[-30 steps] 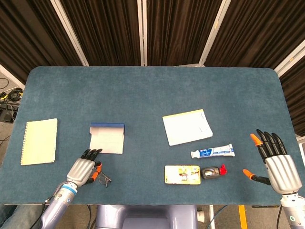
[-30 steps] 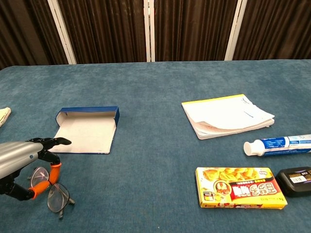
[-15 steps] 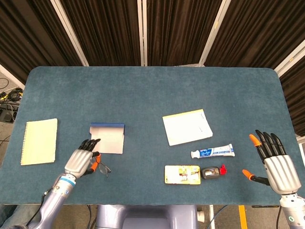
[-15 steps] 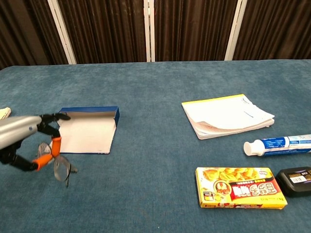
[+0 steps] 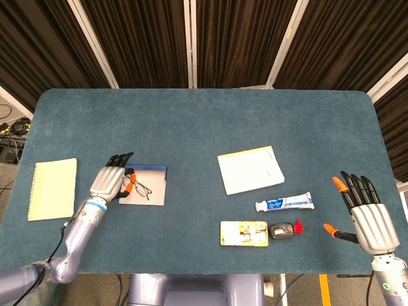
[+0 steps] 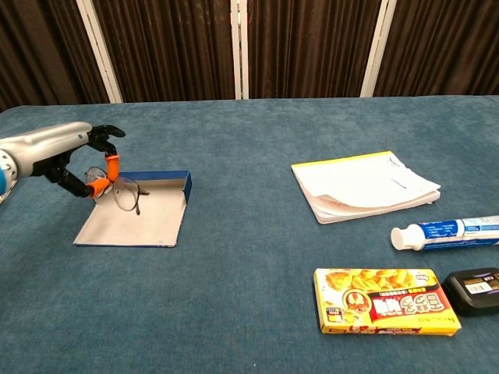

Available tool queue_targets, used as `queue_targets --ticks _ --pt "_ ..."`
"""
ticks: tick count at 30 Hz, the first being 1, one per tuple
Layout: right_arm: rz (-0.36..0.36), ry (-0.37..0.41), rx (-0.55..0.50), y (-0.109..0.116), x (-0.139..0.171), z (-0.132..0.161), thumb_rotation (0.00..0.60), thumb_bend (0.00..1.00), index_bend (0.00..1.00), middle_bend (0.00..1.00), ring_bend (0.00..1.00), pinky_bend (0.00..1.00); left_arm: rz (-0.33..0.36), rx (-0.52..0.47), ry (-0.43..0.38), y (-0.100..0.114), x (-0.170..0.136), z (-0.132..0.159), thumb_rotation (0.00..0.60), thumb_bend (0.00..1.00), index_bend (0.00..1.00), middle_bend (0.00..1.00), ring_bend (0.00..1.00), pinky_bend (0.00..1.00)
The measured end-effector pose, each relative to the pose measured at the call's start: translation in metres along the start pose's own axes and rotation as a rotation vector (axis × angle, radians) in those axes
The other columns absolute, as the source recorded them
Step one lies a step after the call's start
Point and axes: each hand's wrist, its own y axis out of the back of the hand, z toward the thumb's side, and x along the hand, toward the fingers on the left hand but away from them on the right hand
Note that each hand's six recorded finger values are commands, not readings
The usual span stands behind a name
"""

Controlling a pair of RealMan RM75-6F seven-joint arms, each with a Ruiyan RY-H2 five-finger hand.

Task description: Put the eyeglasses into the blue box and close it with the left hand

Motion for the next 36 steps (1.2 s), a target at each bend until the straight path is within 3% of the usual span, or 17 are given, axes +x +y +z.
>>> queue_targets --ticks 10,27,29,33,34,36 --pt "-0.001 -0.011 0.017 -0.002 -0.002 0.000 0.600 0.00 0.00 0.00 0.00 0.00 -0.035 -0.018 0.030 -0.010 0.032 -0.004 0.600 0.54 0.58 0.00 0.00 0.00" --pt "-0.003 -0.024 0.013 -0.001 -0.003 -0.005 0.600 0.00 0.00 0.00 0.00 0.00 -0.060 -0.017 0.016 -0.026 0.033 0.002 0.600 0.53 0.57 0.00 0.00 0.00" --pt "-0.003 -0.024 0.012 0.000 -0.003 -0.005 0.600 0.00 0.00 0.00 0.00 0.00 -0.062 -0.020 0.020 -0.027 0.033 0.001 0.600 0.52 0.50 0.00 0.00 0.00" --pt "-0.003 -0.024 0.013 -0.001 -0.003 -0.005 0.600 0.00 0.00 0.00 0.00 0.00 -0.056 -0.020 0.027 -0.028 0.034 -0.001 0.600 0.38 0.07 0.00 0.00 0.00" --pt "-0.003 -0.024 0.013 -0.001 -0.003 -0.005 0.600 0.00 0.00 0.00 0.00 0.00 -0.051 -0.021 0.029 -0.027 0.034 -0.001 0.600 0.33 0.01 0.00 0.00 0.00" --pt "-0.003 -0.025 0.013 -0.001 -0.003 -0.005 0.600 0.00 0.00 0.00 0.00 0.00 -0.038 -0.022 0.031 -0.026 0.034 -0.002 0.600 0.25 0.00 0.00 0.00 0.00"
